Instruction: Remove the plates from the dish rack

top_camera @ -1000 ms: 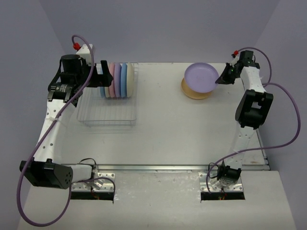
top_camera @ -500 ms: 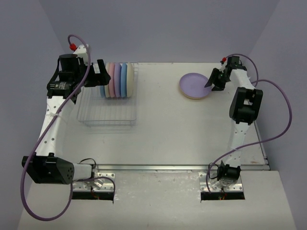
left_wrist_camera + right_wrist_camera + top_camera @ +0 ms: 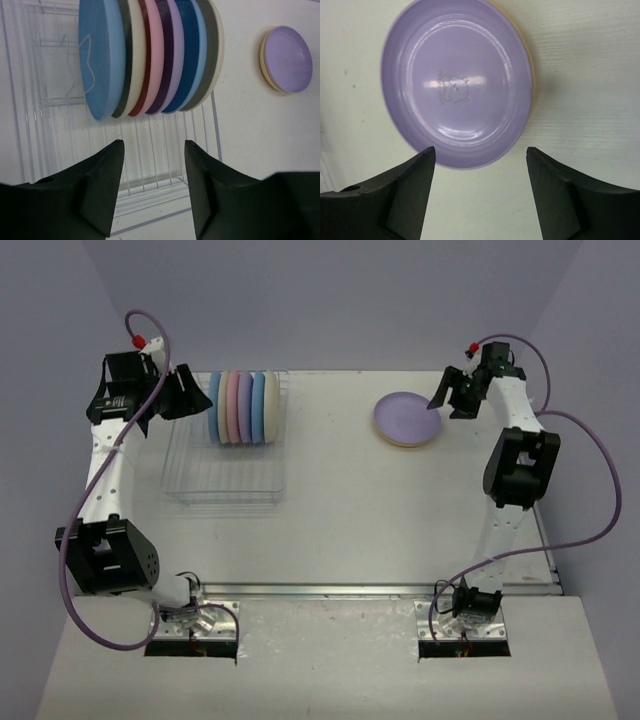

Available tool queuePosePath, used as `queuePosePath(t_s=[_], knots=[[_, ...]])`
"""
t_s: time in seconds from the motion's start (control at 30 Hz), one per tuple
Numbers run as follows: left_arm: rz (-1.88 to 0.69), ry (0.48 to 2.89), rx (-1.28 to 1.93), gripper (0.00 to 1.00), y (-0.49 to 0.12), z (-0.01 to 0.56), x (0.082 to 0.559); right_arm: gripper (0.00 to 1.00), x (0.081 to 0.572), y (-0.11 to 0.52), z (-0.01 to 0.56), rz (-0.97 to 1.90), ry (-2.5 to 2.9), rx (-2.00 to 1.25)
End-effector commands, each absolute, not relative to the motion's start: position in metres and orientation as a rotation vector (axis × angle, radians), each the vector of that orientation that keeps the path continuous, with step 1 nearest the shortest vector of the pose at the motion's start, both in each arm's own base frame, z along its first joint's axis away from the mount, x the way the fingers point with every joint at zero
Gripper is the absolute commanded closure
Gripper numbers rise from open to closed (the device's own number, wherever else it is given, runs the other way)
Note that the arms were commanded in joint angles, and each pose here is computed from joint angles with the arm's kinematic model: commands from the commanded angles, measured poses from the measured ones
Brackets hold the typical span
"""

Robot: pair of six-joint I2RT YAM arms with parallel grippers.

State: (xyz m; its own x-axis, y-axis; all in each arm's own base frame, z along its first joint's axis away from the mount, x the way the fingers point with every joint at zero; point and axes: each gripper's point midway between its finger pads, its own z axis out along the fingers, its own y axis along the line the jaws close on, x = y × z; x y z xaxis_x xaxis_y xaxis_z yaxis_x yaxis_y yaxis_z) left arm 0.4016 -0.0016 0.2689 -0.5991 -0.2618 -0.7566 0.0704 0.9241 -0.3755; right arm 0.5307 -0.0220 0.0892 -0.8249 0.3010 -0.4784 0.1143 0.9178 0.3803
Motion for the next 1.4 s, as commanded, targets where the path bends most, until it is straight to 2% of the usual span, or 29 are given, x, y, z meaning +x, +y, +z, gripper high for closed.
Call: queuePosePath(t_s=[0.0,0.17,0.27,0.37,0.5,0.77,1.37], knots=[[-0.590,2.054,0.020,0.57,-0.014,0.297,0.421,0.26,0.511,-0.011,0.173,0.492,2.379,0.175],[-0.655,2.038,0.071,0.63,-0.010,0.298,0.437,0.27,0.476,0.012,0.196,0.620,2.346,0.111],[-0.695,2.036,0.074,0.64,0.002,0.294,0.450,0.23,0.459,0.024,0.203,0.690,2.333,0.082],[-0.727,2.053,0.082,0.64,0.007,0.285,0.460,0.09,0.450,0.030,0.214,0.717,2.311,0.046],[-0.757,2.088,0.124,0.64,0.007,0.272,0.469,0.01,0.445,0.034,0.214,0.747,2.321,0.041],[-0.858,2.114,0.106,0.64,0.006,0.244,0.483,0.01,0.438,0.039,0.213,0.774,2.336,0.043],[-0.828,2.113,0.062,0.65,0.018,0.235,0.497,0.01,0.434,0.047,0.211,0.797,2.348,0.031]])
